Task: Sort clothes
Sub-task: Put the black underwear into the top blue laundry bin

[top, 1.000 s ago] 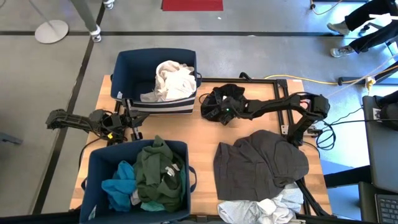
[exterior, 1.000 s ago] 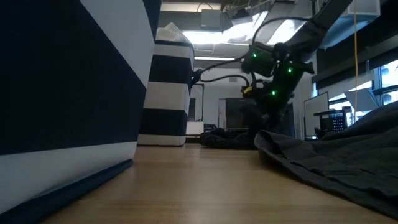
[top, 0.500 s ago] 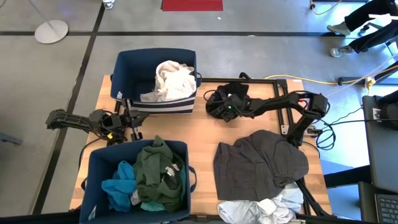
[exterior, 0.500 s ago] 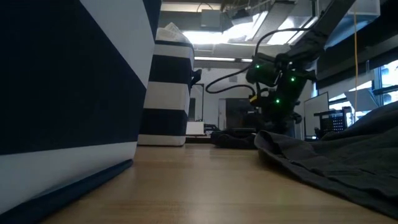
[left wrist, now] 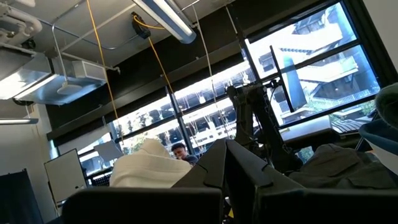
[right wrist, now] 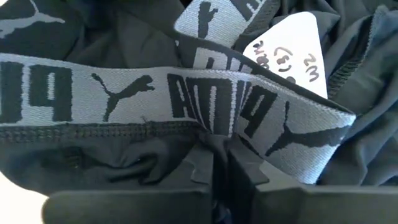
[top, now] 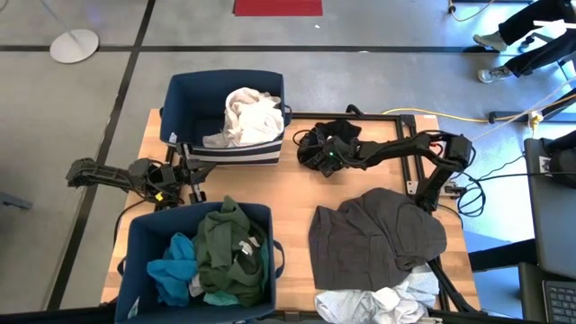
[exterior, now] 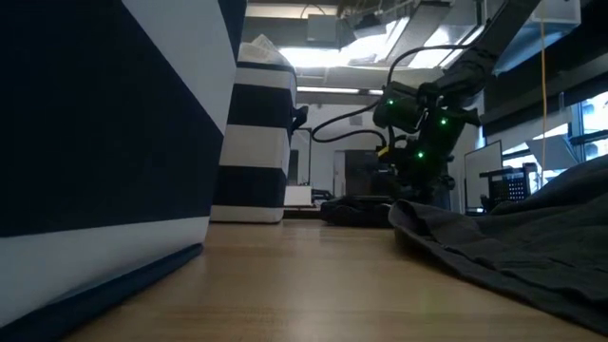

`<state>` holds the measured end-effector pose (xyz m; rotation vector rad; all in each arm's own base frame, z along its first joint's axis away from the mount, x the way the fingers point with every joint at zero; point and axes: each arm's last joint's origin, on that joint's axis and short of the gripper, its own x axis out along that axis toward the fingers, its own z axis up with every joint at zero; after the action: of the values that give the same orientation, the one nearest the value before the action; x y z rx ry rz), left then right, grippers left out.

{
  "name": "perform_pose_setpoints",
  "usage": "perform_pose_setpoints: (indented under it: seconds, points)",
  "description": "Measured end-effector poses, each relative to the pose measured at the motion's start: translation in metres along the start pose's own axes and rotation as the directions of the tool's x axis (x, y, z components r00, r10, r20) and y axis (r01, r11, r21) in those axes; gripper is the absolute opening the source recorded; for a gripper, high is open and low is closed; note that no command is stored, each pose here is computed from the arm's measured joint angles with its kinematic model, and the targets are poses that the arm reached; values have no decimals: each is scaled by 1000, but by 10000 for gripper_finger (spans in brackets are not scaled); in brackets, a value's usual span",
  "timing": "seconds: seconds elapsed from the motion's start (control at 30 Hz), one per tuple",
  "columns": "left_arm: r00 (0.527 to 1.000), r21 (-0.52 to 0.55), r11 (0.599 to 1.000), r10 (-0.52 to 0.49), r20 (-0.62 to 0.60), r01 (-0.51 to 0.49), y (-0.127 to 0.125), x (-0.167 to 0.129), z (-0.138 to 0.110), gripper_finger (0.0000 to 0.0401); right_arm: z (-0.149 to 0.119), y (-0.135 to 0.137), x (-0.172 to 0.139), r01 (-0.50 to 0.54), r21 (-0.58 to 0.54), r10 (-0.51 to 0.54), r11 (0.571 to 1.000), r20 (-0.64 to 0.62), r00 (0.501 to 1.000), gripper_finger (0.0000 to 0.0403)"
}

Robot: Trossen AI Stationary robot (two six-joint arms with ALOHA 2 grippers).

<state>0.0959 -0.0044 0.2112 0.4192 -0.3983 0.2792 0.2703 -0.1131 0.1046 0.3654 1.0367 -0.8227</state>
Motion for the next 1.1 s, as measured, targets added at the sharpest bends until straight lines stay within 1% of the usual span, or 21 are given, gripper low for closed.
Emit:
perform_pose_setpoints:
  seconds: [0.1,0.27,0.33,0.43,0.53,0.67,0.8,1.03,1.1]
  points:
    - [1000,0,1000,0,0,0,0,0,0,0,1,0,-3,-13,-2,13,1000,4,1000,31]
    - [1000,0,1000,0,0,0,0,0,0,0,2,3,-27,-35,-44,37,998,46,998,9]
    - [1000,1,1000,0,0,0,0,0,0,0,7,3,-43,-28,-45,32,999,102,994,11]
    - [1000,0,1000,0,0,0,0,0,0,0,25,2,-74,-27,-16,30,999,225,974,17]
    - [1000,0,1000,0,0,0,0,0,0,0,37,-1,-98,-7,-23,14,1000,297,955,13]
    - [1000,0,1000,1,1,-1,0,0,0,0,61,-4,-134,23,9,-25,1000,446,895,12]
    - [1000,0,1000,1,2,-1,0,0,0,0,84,-3,-162,45,5,-41,999,531,846,21]
    - [1000,3,1000,2,3,-2,0,0,0,0,121,-4,-210,16,11,-19,1000,669,743,17]
    - [1000,3,1000,2,3,-2,0,0,0,0,130,-4,-222,1,18,-14,1000,720,694,20]
